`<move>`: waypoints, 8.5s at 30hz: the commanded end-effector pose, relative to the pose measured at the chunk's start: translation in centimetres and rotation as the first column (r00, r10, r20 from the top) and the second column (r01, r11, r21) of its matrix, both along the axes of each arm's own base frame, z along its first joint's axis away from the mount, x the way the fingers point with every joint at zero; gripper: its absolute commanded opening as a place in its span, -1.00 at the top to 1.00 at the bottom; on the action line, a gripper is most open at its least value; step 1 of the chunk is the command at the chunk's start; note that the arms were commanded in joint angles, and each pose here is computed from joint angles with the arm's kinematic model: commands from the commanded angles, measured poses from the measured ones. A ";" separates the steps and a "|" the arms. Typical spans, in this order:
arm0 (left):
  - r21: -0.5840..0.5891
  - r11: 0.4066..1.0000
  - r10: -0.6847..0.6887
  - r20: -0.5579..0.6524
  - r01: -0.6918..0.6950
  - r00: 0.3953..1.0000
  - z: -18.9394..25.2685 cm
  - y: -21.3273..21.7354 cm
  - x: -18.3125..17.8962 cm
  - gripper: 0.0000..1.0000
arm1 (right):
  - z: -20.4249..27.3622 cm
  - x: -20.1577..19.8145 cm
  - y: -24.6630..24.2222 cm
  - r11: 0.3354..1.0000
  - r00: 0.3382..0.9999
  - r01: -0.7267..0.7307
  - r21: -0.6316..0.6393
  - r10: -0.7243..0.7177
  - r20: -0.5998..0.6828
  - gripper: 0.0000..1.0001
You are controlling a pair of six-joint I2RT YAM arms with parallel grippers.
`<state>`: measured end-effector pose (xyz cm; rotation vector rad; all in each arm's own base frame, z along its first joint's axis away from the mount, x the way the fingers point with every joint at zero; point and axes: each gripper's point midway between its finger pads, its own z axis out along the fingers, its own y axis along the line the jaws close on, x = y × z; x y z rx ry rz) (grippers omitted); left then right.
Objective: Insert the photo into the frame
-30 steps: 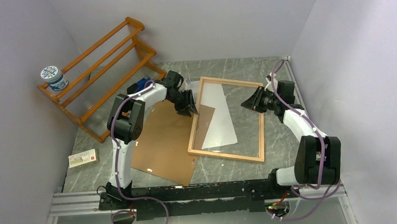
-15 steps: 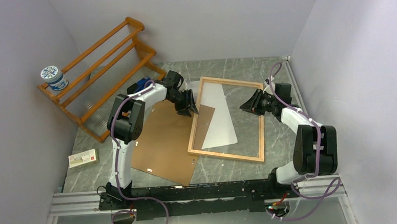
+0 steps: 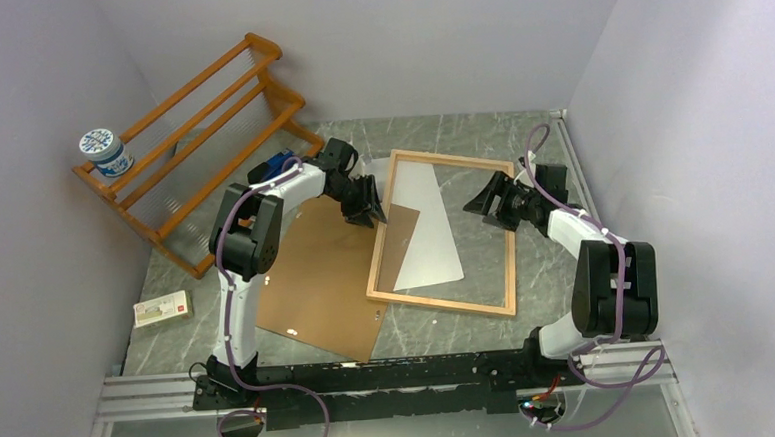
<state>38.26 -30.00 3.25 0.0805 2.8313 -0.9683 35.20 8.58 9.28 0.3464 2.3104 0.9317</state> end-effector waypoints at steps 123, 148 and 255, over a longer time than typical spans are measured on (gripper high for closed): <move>0.109 0.940 0.317 0.083 -0.325 0.945 2.9 13.4 -7.5 -0.20 | -3.8 2.6 25.4 0.911 0.985 -0.072 -0.406 0.001 -0.173 -0.29; 0.345 0.876 0.383 -0.075 -0.337 0.921 -2.9 16.7 -9.9 -0.12 | -3.4 3.2 17.8 0.744 0.983 0.033 -0.667 -0.144 -0.112 -0.51; 0.114 0.962 0.186 0.396 -0.249 0.899 5.1 10.1 15.7 -0.62 | -4.9 12.5 13.6 0.867 0.992 -0.024 -0.498 -0.040 -0.119 -0.40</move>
